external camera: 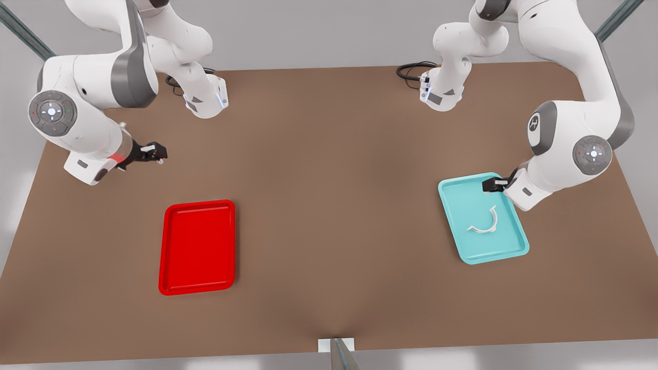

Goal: Take the drainage pipe clamp from the left arm, pass it to the right arm, and place it in the plate on the right side

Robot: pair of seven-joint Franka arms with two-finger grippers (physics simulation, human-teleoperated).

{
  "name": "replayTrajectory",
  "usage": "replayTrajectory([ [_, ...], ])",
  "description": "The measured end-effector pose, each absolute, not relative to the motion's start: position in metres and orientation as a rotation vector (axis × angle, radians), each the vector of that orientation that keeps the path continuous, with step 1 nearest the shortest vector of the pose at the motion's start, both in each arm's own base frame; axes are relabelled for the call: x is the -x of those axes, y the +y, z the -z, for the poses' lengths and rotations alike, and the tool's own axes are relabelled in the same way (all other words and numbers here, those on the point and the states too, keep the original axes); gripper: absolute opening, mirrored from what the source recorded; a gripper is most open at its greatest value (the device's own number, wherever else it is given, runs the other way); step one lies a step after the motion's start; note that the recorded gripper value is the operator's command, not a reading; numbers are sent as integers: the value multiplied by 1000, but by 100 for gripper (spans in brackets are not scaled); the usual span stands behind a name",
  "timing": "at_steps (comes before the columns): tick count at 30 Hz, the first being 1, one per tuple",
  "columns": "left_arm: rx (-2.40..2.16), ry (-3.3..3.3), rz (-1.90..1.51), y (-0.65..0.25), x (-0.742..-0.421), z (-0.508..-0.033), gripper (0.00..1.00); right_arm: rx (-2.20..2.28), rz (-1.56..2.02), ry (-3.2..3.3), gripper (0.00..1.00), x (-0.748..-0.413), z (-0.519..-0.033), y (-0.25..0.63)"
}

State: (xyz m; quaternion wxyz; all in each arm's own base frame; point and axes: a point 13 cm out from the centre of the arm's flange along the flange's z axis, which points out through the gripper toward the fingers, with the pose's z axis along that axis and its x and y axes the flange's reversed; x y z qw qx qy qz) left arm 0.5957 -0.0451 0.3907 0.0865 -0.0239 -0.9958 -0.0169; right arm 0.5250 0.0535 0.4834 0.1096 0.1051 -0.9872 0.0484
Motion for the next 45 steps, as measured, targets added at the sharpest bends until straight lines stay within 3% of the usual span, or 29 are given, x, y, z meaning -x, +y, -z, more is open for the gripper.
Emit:
replayTrajectory([
  [2, 67, -2965, 55, -43, -597, -388, 100, -320, -140, -2908, 100, -527, -483, 55],
  [4, 28, -2920, 70, -24, -603, -354, 100, -327, -143, -2914, 100, -529, -483, 55],
  [9, -118, -2781, 27, 53, -618, -181, 100, -336, -156, -2938, 100, -539, -487, 53],
  [14, -47, -2827, 7, 66, -627, -117, 100, -281, -130, -2947, 100, -543, -486, 29],
  [17, -39, -2805, 18, 90, -600, -85, 100, -301, -129, -2937, 100, -544, -481, 35],
  [26, -4, -2840, 25, 121, -584, -59, 100, -341, -139, -2918, 100, -542, -473, 48],
  [27, -1, -2843, 25, 120, -584, -58, 86, -340, -139, -2917, 100, -542, -473, 48],
  [29, 4, -2846, 24, 118, -584, -56, 84, -342, -139, -2915, 100, -542, -472, 49],
  [30, 6, -2844, 22, 117, -582, -55, 68, -342, -139, -2914, 100, -542, -471, 49],
  [32, 5, -2841, 21, 116, -580, -54, 65, -343, -140, -2912, 100, -542, -471, 49],
  [33, 2, -2838, 16, 115, -578, -52, 56, -344, -140, -2911, 100, -542, -471, 49],
  [34, -3, -2838, 11, 115, -577, -52, 54, -343, -140, -2910, 100, -541, -471, 49],
  [45, -73, -2830, -28, 110, -571, -44, 54, -339, -144, -2892, 100, -541, -465, 47],
])
